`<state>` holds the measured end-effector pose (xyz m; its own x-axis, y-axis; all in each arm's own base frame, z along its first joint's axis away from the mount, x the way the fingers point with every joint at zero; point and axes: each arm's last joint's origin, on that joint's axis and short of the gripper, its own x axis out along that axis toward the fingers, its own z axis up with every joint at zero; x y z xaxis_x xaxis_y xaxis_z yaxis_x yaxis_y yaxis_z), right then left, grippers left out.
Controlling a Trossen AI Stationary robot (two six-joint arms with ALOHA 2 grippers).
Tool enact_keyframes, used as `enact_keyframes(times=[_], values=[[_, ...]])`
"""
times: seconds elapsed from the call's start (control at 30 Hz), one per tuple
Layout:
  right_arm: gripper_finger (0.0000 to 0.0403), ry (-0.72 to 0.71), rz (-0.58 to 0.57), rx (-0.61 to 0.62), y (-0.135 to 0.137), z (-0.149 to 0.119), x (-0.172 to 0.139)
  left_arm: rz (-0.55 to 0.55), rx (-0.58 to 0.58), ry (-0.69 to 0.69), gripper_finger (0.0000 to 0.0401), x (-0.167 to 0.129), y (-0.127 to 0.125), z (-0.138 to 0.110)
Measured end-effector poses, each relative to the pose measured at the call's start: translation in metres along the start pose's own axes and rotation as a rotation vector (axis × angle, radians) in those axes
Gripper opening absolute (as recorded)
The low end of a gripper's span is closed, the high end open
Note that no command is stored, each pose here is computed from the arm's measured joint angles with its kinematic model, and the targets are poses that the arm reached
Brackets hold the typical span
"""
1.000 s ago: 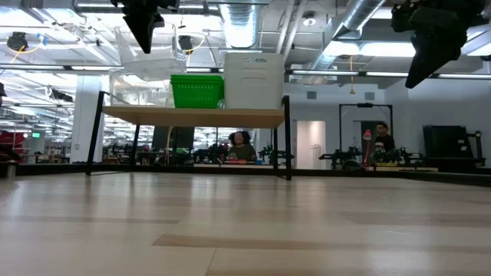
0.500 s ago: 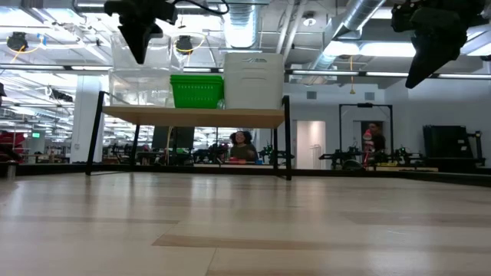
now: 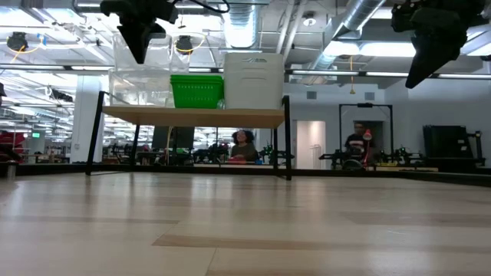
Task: Stack baskets on shelf by color
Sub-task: Stack the left transparent bin on top of the transparent bin on the shelf
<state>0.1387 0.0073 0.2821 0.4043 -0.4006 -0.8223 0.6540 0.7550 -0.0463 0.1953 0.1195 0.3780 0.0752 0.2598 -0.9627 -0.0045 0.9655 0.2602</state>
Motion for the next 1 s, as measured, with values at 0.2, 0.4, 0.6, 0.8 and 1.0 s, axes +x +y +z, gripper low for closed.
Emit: enact_keyframes(times=[0.2, 0.4, 0.6, 0.8, 1.0], values=[[0.0052, 0.000, 0.000, 0.000, 0.0000, 0.0000, 0.0000, 0.018, 0.019, 0.011, 0.0018, 0.0000, 0.0004, -0.0003], [0.0052, 0.000, 0.000, 0.000, 0.0000, 0.0000, 0.0000, 0.024, 0.016, 0.015, 0.0065, 0.0000, 0.0006, -0.0004], [0.0052, 0.000, 0.000, 0.000, 0.0000, -0.0001, 0.0000, 0.024, 0.009, 0.014, 0.0095, -0.0001, 0.0006, -0.0005], [0.0052, 0.000, 0.000, 0.000, 0.0000, 0.0000, 0.0000, 0.028, -0.008, 0.017, 0.0103, -0.0001, 0.0007, -0.0005], [0.0052, 0.000, 0.000, 0.000, 0.0000, 0.0000, 0.0000, 0.041, -0.021, 0.024, 0.0103, -0.0001, 0.0011, -0.0007]])
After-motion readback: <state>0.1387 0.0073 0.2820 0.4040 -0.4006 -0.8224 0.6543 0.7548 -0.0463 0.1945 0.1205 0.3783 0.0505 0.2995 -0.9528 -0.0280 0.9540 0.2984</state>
